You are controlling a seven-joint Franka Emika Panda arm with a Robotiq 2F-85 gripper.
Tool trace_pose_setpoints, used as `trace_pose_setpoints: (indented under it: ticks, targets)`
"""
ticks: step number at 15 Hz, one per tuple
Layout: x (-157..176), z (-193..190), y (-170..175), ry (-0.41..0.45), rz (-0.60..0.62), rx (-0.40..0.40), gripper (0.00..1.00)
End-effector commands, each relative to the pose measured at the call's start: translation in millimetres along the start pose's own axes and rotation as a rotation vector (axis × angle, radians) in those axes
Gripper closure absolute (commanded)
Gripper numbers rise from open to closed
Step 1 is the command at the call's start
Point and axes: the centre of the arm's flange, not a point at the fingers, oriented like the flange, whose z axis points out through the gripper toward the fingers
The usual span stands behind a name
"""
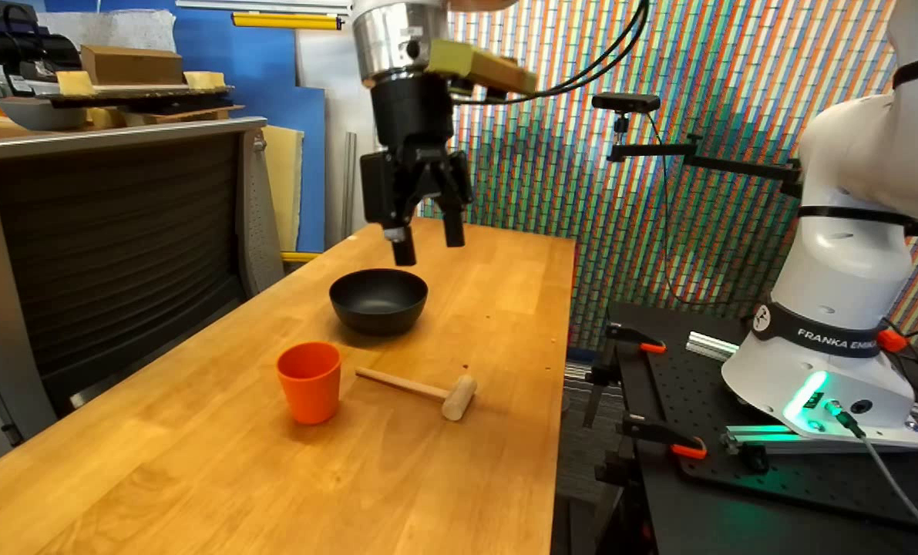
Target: Put the cup in the bowl
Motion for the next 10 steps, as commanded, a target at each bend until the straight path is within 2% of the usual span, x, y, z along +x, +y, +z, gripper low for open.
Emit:
trace_pose_setpoints:
  ticks: [1,5,10]
  targets:
    - [84,24,-37,-0.010,0.002,0.010,0.00]
    - [143,71,-58,-0.031,0.019,-0.015,0.00]
    - [177,111,-68,-0.020,0.035,-0.080,0.00]
